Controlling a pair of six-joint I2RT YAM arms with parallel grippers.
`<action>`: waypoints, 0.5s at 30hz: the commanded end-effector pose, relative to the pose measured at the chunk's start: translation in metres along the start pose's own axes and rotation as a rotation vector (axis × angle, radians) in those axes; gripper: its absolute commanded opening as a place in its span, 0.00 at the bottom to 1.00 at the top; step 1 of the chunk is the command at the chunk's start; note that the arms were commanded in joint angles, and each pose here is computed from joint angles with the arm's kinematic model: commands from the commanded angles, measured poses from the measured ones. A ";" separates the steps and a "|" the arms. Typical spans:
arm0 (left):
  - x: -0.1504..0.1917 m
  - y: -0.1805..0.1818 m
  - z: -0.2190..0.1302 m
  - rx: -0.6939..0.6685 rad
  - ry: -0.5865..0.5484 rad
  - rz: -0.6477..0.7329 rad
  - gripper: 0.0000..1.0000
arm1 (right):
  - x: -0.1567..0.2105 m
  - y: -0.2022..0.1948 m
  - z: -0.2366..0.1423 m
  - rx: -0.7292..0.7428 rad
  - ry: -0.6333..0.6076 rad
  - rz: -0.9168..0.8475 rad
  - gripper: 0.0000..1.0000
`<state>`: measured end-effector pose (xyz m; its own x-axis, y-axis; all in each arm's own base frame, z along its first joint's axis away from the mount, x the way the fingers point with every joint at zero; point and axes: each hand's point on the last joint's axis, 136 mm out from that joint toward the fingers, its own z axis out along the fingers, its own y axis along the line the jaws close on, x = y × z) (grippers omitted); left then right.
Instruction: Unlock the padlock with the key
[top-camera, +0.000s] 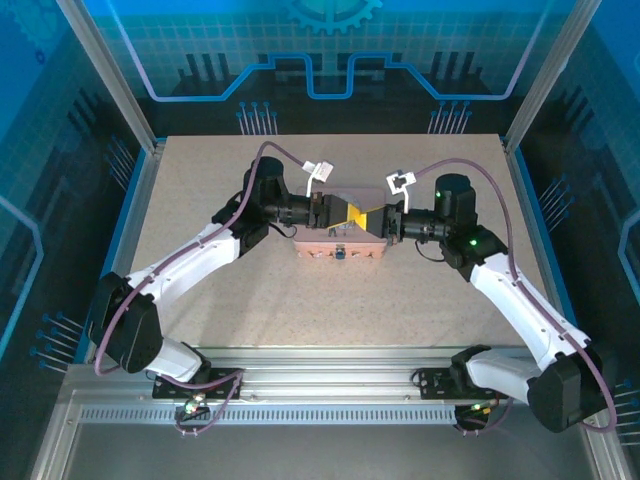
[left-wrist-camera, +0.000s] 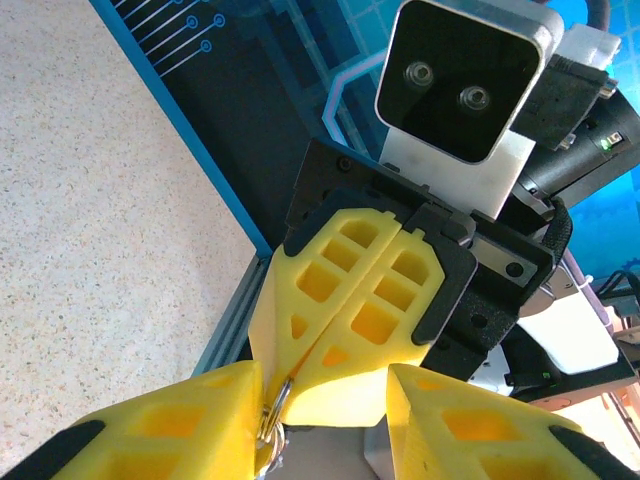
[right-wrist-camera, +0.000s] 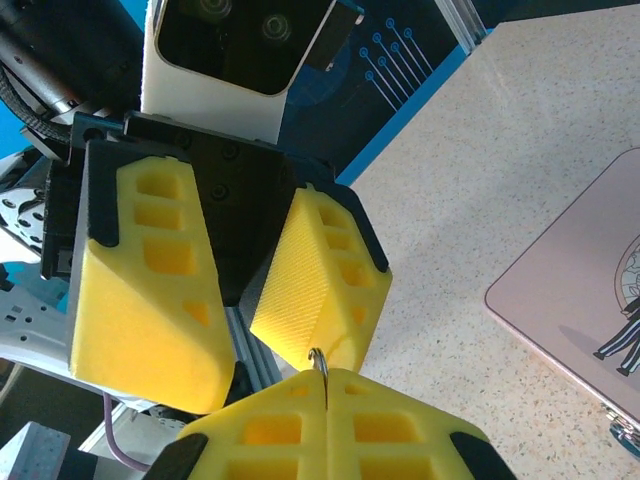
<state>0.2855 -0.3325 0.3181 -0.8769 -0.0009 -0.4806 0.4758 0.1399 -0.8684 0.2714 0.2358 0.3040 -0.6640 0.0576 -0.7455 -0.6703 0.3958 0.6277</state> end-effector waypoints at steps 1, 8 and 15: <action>0.014 -0.011 0.006 0.062 0.065 0.021 0.45 | -0.013 -0.004 -0.009 0.026 -0.056 -0.007 0.00; 0.017 -0.010 0.009 0.065 0.074 0.020 0.38 | -0.016 -0.005 -0.012 0.034 -0.076 -0.004 0.00; 0.018 -0.009 0.010 0.060 0.079 0.017 0.22 | -0.015 -0.005 -0.015 0.034 -0.081 -0.007 0.00</action>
<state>0.2731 -0.3410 0.3169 -0.8816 0.0489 -0.4695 0.4720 0.1035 -0.8755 0.2799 0.2249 0.3133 -0.6425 0.1101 -0.7583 -0.6622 0.4182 0.6218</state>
